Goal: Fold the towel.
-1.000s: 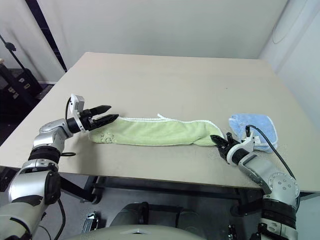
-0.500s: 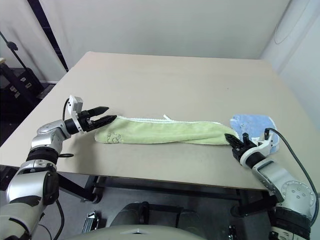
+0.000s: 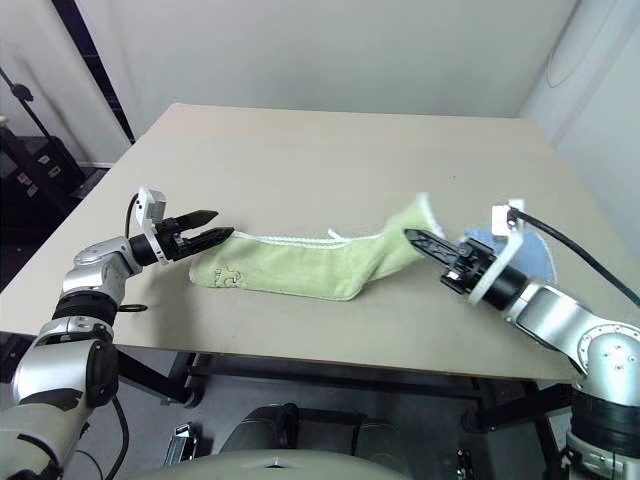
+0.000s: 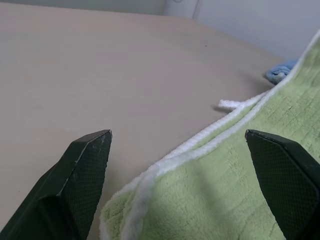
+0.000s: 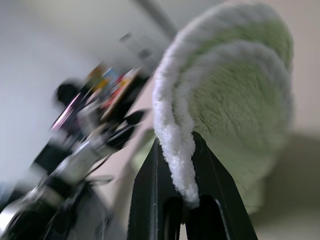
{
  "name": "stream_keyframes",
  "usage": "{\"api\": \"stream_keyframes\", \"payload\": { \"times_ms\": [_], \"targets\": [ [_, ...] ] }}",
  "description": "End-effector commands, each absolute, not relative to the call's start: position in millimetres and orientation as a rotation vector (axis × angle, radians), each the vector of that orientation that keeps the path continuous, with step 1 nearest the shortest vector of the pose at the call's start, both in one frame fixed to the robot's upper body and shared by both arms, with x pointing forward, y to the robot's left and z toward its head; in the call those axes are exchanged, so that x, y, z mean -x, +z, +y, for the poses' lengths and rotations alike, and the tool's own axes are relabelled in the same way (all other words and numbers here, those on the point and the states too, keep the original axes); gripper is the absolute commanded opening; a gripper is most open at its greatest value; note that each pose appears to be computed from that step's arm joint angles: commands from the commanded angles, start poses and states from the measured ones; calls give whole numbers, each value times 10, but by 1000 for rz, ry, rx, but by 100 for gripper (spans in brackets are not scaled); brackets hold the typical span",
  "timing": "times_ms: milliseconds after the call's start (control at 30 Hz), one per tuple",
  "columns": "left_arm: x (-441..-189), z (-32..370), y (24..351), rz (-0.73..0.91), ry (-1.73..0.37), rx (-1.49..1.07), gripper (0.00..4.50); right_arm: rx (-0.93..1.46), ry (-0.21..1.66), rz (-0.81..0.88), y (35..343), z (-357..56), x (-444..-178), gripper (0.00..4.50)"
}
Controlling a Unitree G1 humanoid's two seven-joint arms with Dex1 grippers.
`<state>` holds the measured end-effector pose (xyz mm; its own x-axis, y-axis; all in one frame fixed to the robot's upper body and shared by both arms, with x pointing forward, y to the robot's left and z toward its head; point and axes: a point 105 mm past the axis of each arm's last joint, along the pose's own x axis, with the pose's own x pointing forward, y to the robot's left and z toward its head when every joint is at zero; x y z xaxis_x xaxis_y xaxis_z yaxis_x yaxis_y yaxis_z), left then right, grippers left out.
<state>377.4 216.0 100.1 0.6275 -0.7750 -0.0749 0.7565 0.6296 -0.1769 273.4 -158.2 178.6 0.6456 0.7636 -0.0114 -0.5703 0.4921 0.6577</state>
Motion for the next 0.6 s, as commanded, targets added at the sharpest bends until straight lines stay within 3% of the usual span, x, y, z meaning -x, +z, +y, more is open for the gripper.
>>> {"api": "stream_keyframes", "payload": {
  "times_ms": [33,267,600],
  "targets": [
    [-3833,2118,1146,107,-898,97,450,-589,901,384,1687,-1279,-2828,4],
    [-3832,2100,1159,92,-903,101,450,-482,969,477,1337,-826,-2966,4],
    [-3826,2072,1206,74,-925,115,450,-371,954,538,995,-595,-3098,4]
  ]
}}
